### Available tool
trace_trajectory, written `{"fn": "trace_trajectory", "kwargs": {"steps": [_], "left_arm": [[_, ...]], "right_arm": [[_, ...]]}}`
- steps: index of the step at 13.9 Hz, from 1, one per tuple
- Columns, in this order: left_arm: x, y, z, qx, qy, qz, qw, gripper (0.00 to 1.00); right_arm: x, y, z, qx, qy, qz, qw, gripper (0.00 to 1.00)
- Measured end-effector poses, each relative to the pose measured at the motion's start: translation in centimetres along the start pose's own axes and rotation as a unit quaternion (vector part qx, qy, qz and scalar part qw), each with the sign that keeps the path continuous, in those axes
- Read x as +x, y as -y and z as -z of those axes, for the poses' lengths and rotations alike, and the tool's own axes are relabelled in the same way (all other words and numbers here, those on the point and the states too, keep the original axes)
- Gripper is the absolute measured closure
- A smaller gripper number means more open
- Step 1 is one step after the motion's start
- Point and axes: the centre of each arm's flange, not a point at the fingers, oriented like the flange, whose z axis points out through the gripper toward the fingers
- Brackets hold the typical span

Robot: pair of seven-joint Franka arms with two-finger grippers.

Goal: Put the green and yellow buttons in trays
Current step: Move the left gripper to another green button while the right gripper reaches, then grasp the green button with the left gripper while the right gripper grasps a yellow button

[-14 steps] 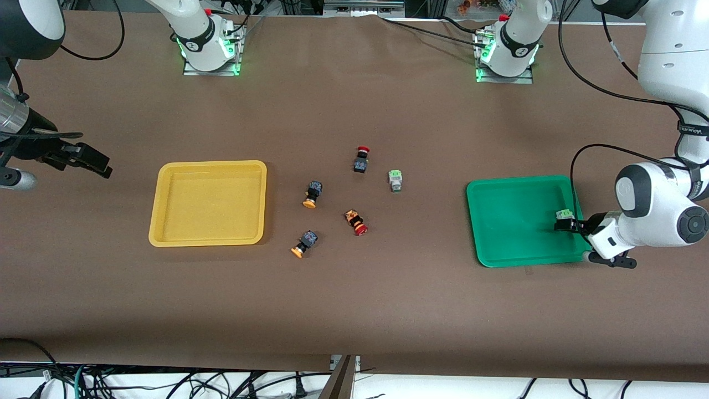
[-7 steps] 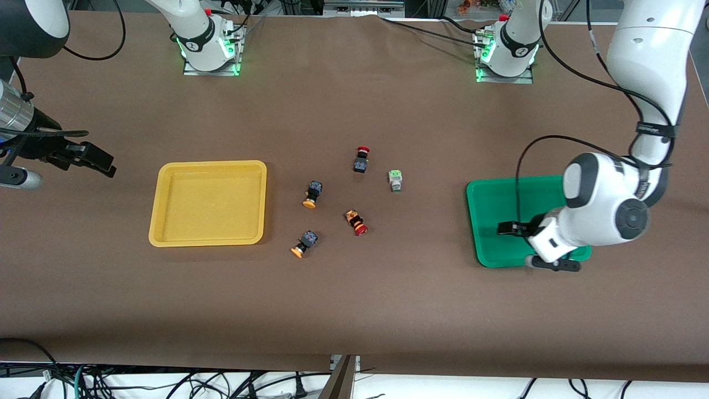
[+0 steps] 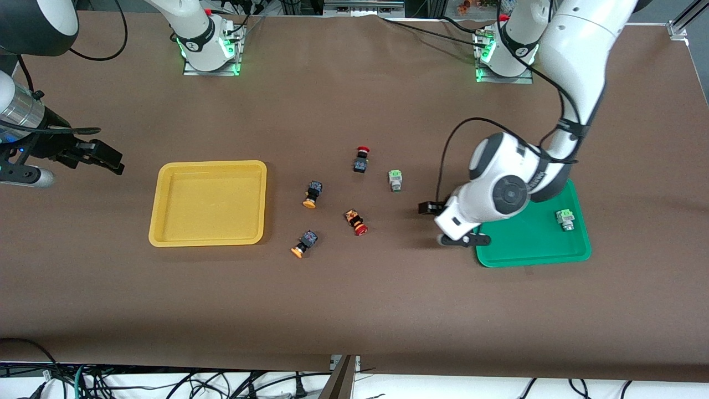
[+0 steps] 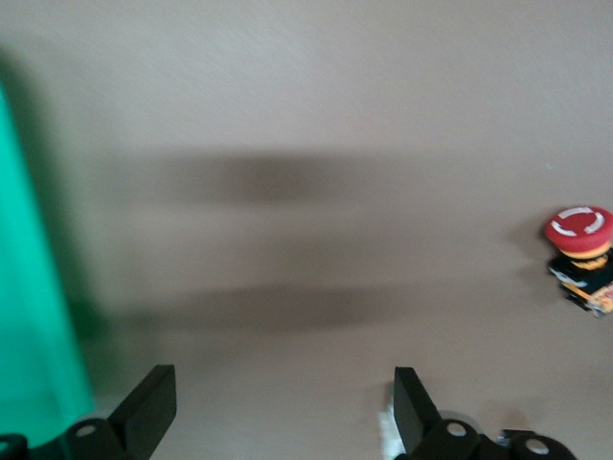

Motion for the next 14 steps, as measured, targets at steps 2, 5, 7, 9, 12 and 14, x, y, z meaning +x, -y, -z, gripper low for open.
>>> {"fn": "trace_trajectory", "kwargs": {"steps": [2,5,7,9,12,14], "left_arm": [[-1.3,-2.6,-2.0,0.004,0.004,0.01,1.0,0.0],[-3.4,-5.5,-4.7,0.014,0.019,0.014,1.0,0.0],[-4.8,-6.6,-6.4,0.028,0.023,0.014,0.999,0.0],[-6.2,-7.4,-8.0,0.053,0.018,0.017,0.998,0.0],[-7.8,-8.7,-9.4,0.065,0.016,0.024,0.998,0.0],[-8.3,-9.0,-10.0,0.063,0.012,0.026,0.998,0.0]], "right_arm": [[-0.1,0.1,0.0,-0.003,0.001,0.002,1.0,0.0],[-0.5,3.2,-1.5,-0.009,0.015,0.029,0.999,0.0],[-0.8,7.1,-4.1,-0.016,0.035,0.059,0.998,0.0],[-0.9,11.1,-6.9,-0.018,0.04,0.085,0.995,0.0],[0.4,17.0,-11.7,-0.016,0.035,0.054,0.998,0.0],[1.8,21.2,-16.2,-0.011,0.036,-0.009,0.999,0.0]]}}
